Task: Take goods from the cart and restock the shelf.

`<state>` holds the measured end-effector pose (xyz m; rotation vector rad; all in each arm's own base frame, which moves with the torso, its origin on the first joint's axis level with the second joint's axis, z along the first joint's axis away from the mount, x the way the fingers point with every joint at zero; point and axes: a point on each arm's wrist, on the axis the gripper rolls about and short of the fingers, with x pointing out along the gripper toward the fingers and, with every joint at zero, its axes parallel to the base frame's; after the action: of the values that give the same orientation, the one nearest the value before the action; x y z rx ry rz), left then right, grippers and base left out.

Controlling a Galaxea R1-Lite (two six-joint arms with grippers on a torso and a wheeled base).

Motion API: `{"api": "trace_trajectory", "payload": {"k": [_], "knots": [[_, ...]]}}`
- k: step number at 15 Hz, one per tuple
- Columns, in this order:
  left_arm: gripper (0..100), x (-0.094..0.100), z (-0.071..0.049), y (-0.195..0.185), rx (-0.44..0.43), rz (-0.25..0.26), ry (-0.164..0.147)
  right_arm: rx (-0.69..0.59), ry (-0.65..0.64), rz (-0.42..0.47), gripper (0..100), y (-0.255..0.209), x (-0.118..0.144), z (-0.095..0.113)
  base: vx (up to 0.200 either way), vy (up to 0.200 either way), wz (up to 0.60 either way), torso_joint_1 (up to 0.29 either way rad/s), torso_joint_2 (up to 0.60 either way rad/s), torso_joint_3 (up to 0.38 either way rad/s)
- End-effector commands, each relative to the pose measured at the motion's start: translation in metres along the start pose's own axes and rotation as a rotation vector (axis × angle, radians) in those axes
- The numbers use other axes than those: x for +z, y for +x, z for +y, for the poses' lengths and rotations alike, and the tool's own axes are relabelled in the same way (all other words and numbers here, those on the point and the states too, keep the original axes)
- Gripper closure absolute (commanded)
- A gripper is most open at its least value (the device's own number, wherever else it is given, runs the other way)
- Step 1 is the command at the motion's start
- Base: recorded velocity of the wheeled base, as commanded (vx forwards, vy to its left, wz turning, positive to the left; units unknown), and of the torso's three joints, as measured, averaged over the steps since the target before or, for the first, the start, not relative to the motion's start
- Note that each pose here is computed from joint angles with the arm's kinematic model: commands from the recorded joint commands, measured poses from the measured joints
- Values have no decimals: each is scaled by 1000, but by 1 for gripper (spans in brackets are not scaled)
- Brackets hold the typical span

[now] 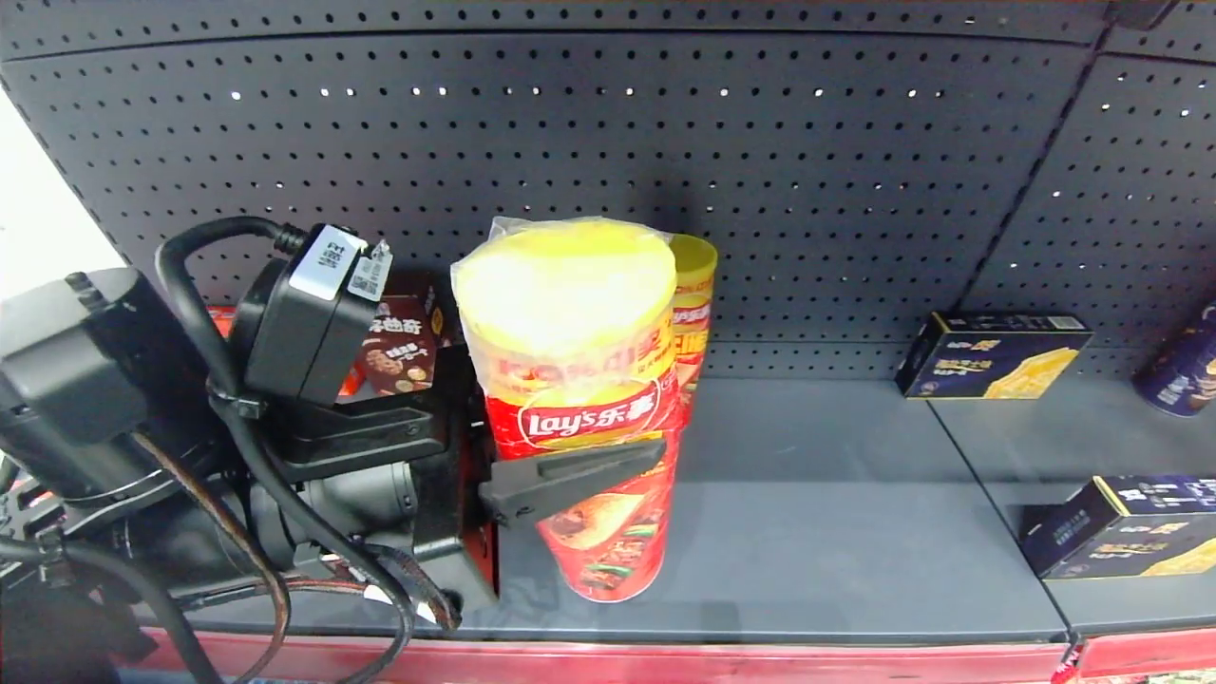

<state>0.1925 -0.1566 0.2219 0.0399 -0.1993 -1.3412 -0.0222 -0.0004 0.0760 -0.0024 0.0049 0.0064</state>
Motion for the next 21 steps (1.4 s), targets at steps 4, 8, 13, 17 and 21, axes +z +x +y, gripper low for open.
{"api": "trace_trajectory", "payload": {"k": [4,8,13,17,21], "knots": [[100,2,1,-1,1,-16,14,4,-2,1,0,0,0,0,0,0,0,0,0,0],[100,5,2,-5,20,-22,21,3,-2,0,0,0,0,0,0,0,0,0,0,0],[100,3,0,-31,95,-14,34,-6,-2,32,0,2,1,0,0,0,0,0,0,0],[100,11,-2,-34,121,-37,19,159,73,-19,0,35,154,3,0,0,0,0,0,0],[100,13,1,-36,136,-41,27,538,-74,107,0,100,153,26,0,0,0,0,0,0]]}}
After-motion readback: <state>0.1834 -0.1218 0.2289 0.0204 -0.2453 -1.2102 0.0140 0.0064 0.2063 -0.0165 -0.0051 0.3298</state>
